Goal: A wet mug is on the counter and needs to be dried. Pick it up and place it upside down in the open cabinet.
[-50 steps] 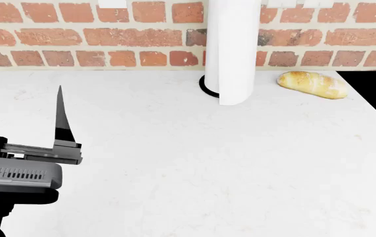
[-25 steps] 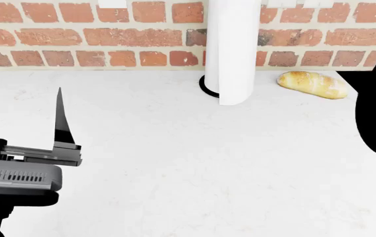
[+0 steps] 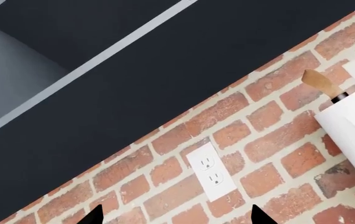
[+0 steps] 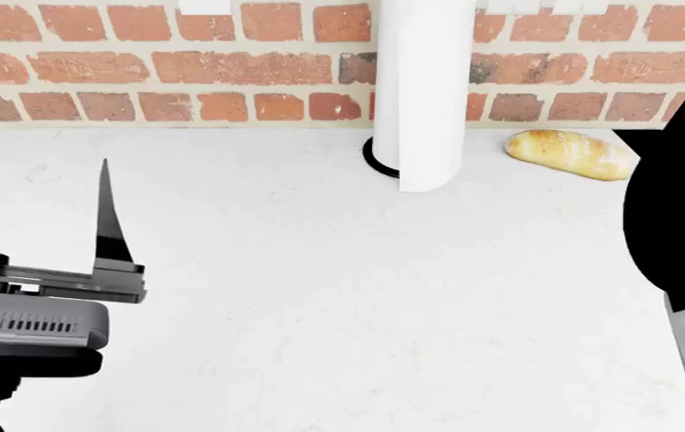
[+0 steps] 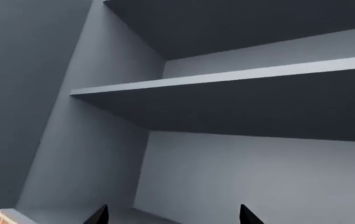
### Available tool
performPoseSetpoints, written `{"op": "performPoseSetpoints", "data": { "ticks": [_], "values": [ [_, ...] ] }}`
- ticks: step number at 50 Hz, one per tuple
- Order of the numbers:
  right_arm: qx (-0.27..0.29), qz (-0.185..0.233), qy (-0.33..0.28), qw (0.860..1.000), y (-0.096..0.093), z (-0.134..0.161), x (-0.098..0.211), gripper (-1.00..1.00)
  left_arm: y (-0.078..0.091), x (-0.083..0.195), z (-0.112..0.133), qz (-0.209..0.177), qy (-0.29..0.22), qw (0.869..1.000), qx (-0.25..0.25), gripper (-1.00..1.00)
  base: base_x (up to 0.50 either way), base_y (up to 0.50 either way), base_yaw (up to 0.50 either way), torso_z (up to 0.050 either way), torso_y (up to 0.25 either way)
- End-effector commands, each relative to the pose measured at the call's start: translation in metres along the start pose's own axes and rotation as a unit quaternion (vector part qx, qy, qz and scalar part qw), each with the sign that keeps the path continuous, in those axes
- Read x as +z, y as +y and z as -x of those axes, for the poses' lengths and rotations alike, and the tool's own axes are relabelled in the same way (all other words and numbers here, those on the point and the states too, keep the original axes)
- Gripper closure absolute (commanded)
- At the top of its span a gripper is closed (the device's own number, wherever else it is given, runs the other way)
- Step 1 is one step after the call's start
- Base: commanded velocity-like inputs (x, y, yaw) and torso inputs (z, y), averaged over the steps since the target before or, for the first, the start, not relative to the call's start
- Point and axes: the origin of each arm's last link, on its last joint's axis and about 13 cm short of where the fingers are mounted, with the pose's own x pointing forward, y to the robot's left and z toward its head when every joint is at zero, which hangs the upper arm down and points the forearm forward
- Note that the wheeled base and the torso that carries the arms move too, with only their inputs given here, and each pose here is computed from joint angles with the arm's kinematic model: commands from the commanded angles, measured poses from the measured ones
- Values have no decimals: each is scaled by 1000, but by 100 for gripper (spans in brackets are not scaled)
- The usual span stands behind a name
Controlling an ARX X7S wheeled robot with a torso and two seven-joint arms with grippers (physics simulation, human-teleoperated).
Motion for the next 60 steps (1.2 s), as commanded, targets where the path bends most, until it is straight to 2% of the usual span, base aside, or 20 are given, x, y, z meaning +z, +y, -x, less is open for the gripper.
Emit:
{"op": "performPoseSetpoints", "data": {
  "ticks": [1,25,46,50,60],
  "values": [
    [5,-7,11,1000,3,7,-10,-100,2,1,-2,-1,-2,1000,1,-100,0,0,0,0,0],
    [13,-36,33,999,10,34,-39,-100,-1,0,-2,-4,-1,1000,-2,-100,0,0,0,0,0],
    [58,-66,58,994,27,47,-50,-100,0,-1,-2,-3,-1,1000,-3,-100,0,0,0,0,0],
    [62,-72,71,993,32,57,-62,-100,1,-1,-3,-4,0,1000,-1,-100,0,0,0,0,0],
    [53,-66,77,993,29,63,-75,-100,0,-3,-5,-2,7,1000,0,-100,0,0,0,0,0]
  ]
}}
